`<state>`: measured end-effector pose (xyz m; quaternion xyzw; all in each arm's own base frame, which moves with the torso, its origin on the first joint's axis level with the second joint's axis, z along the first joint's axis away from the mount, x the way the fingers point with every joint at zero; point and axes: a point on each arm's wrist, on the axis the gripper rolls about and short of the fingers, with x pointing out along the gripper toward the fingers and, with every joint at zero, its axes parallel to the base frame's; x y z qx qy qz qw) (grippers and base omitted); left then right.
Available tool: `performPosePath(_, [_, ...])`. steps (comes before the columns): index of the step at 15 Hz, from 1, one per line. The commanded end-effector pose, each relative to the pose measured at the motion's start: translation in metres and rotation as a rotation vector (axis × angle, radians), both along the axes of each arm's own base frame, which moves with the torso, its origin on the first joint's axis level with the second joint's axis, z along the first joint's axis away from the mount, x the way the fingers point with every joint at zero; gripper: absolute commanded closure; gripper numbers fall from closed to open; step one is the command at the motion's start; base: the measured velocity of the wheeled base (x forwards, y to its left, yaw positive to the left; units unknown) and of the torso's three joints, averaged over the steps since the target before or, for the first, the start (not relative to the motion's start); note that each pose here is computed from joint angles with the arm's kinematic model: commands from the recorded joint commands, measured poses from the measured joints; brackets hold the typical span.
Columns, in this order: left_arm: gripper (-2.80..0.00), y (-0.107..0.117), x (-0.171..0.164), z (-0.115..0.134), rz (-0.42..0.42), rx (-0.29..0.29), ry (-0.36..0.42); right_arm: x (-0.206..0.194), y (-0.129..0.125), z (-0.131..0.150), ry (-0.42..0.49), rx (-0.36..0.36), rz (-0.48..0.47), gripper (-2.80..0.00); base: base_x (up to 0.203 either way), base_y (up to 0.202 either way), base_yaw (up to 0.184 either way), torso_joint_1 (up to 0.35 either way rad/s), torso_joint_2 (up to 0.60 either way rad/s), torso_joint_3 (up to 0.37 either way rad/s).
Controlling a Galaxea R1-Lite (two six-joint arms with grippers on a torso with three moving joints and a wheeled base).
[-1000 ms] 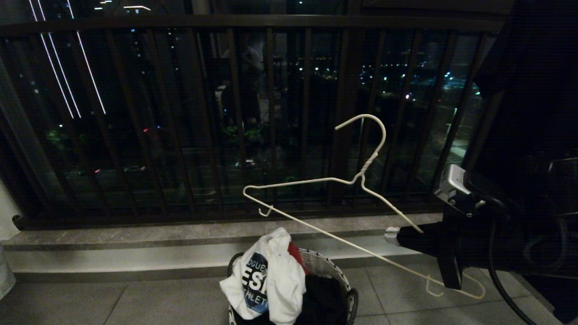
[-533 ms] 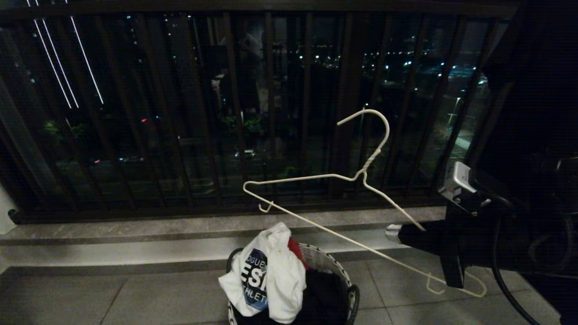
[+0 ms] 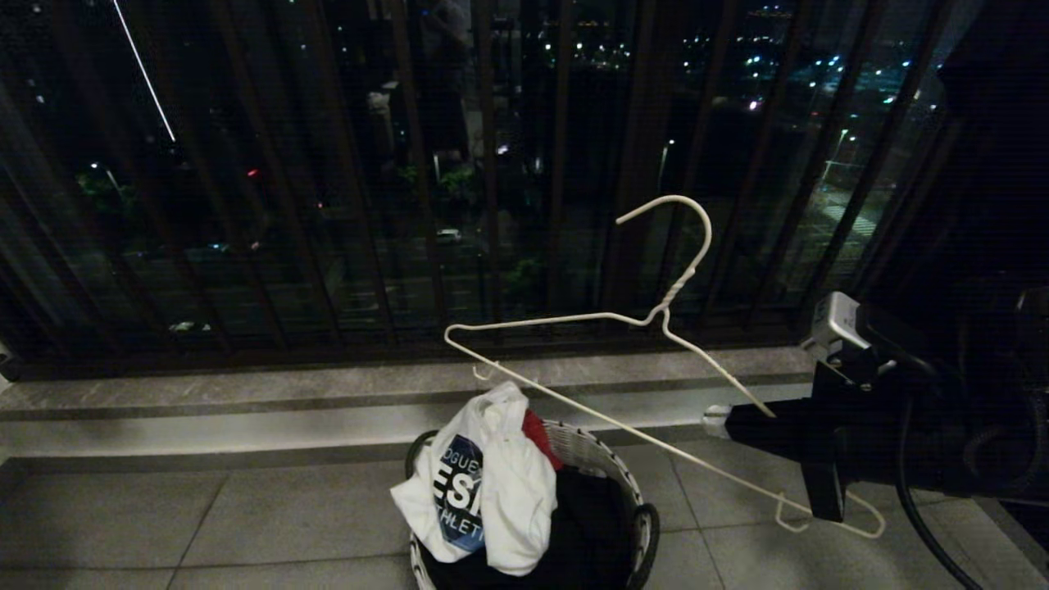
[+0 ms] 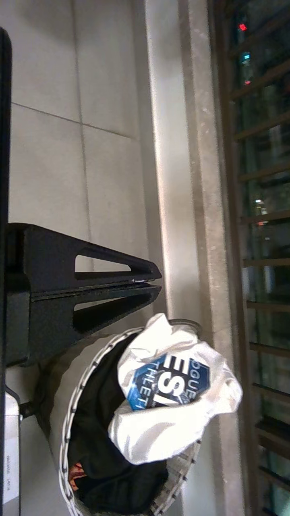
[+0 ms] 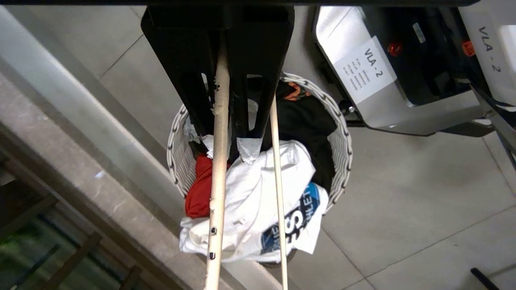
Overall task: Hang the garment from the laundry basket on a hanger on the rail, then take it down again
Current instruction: Pick up clothes from the basket
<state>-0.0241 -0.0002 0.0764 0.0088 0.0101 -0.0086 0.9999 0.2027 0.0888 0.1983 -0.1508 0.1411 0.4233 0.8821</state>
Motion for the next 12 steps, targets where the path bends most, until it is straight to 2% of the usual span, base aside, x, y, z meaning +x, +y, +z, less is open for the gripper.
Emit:
performPosePath(1, [0.0, 0.0, 0.0001, 0.0, 0.0, 0.001, 0.001, -0.001, -0.0013, 0.0026, -0.013, 0.005, 0.0, 0.0, 0.0, 0.0, 0.0, 0.001, 0.0, -0.206])
performPosePath(12, [0.0, 0.0, 0.0001, 0.0, 0.0, 0.001, 0.001, -0.0046, -0.0045, 0.0064, -0.029, 0.012, -0.008, 0.0, 0.0, 0.0, 0.0, 0.004, 0.0, -0.199])
